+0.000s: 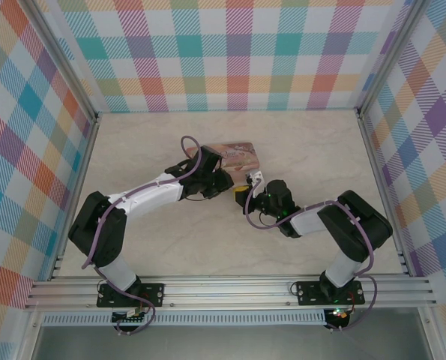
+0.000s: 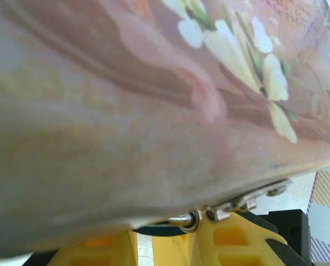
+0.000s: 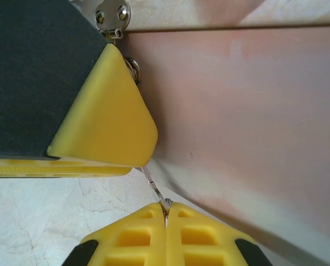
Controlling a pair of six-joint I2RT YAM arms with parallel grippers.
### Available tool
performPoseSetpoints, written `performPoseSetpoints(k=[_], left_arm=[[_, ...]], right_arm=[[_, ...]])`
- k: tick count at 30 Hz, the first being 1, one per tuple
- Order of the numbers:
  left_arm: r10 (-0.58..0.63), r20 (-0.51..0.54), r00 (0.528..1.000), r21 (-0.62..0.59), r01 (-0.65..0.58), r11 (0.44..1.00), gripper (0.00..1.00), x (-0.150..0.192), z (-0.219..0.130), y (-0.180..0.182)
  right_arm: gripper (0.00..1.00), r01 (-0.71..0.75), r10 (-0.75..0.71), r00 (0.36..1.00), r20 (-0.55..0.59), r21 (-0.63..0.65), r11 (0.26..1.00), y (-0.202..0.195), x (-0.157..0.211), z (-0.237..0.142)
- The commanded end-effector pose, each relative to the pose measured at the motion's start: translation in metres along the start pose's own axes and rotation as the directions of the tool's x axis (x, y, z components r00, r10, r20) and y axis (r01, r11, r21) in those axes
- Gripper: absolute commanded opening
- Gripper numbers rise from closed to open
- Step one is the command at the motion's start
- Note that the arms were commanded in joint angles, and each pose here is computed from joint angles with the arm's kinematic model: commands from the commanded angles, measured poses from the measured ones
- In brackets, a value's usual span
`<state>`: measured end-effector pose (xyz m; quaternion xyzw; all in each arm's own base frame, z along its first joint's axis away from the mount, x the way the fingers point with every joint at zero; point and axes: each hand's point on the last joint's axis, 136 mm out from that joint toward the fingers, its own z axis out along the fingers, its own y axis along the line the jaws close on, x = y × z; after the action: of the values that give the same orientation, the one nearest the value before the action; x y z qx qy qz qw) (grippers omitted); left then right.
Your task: Unlock a padlock with a key
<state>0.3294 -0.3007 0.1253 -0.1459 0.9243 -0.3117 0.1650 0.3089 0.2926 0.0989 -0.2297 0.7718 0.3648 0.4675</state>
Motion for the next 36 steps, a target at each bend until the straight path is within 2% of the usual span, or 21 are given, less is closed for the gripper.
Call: performPoseSetpoints(k=[1, 20, 36], left_arm=[[0.038, -0.016, 0.999, 0.086, -0.036, 0.996, 0.07, 0.0, -0.016, -0.024], [0.022, -0.032, 0.999, 0.079, -0.019, 0.997, 0.06, 0.004, -0.008, -0.02], [-0.022, -0.095, 0.995, 0.043, 0.026, 0.999, 0.06, 0.014, 0.038, 0.001]], right_arm=[[0.01, 0.051, -0.042, 0.993, 0.111, -0.084, 0.995, 0.02, -0.041, 0.002], [0.01, 0.018, 0.012, 0.988, 0.154, -0.193, 0.981, 0.04, -0.066, 0.005], [0.0, -0.124, 0.14, 0.982, 0.122, -0.132, 0.983, 0.015, -0.028, 0.01]])
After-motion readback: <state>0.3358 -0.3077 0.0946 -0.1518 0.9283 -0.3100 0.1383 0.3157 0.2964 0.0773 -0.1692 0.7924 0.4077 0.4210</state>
